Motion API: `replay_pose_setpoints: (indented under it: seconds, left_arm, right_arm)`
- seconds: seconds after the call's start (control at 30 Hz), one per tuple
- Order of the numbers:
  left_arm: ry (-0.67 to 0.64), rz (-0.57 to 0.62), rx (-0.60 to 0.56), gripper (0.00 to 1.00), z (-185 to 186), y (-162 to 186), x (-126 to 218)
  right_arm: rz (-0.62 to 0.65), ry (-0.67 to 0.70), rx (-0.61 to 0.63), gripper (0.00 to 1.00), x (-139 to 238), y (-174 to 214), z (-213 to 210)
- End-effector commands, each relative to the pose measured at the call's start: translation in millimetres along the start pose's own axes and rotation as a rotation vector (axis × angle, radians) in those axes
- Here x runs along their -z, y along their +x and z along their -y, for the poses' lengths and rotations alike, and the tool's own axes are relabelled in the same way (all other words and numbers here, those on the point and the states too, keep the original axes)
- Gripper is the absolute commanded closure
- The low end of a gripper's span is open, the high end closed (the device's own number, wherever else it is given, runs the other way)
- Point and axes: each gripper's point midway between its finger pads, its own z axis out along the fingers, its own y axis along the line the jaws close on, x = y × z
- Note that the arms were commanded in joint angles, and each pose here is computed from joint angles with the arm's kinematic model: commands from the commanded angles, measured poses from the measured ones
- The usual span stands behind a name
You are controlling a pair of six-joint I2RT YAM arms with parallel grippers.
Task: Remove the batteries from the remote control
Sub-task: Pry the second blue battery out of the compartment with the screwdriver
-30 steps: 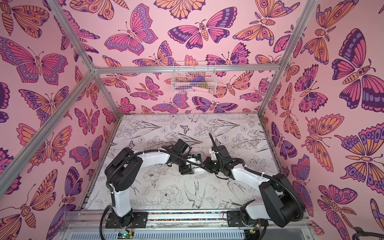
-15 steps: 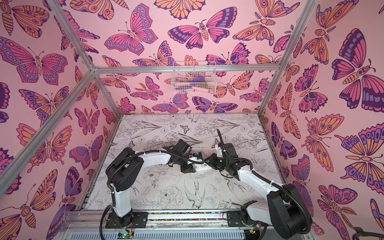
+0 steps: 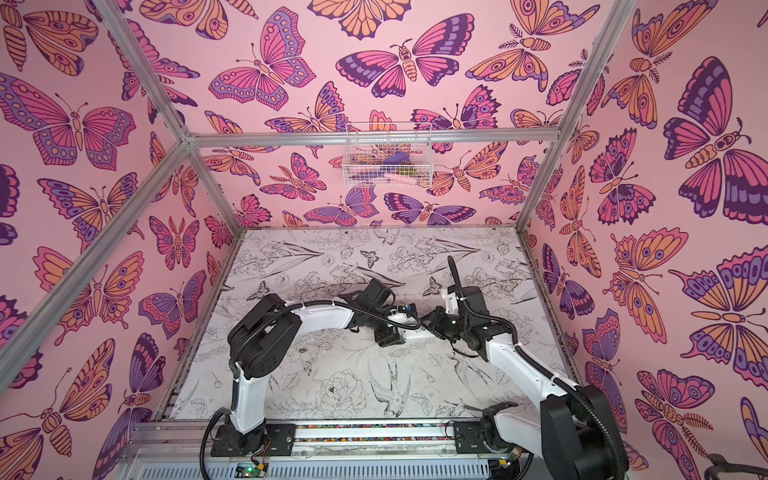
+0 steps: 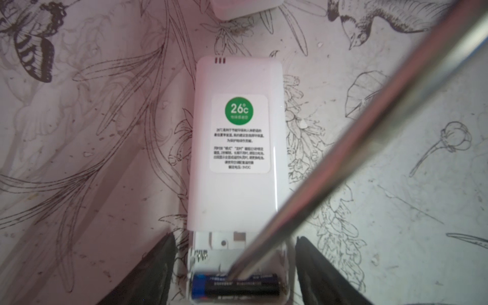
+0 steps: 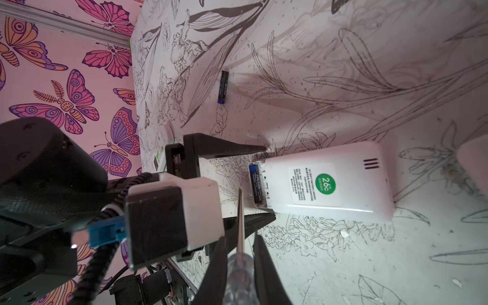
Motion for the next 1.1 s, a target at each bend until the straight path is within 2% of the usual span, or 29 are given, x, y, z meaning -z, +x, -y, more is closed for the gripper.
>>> replay_pose_setpoints:
  seconds: [0.0, 0.4, 0.67, 1.07]
  left_arm:
    - [0.061, -0.146, 0.057, 0.25, 20, 53, -12]
    - [0.084, -0.179, 0.068, 0.31, 27, 78, -5]
    - [0.084, -0.183, 0.061, 0.46, 29, 80, -2]
    - [0.091, -0.181, 0.057, 0.50, 28, 79, -6]
  right_arm:
    - [-0.024, -0.021, 0.012, 1.00, -4, 2, -2]
    - [-0.087, -0.022, -0.019, 1.00, -17, 9, 6]
    - [-0.098, -0.026, -0.015, 1.00, -22, 8, 7]
    - [-0.135, 0.007, -0.023, 1.00, -28, 11, 15]
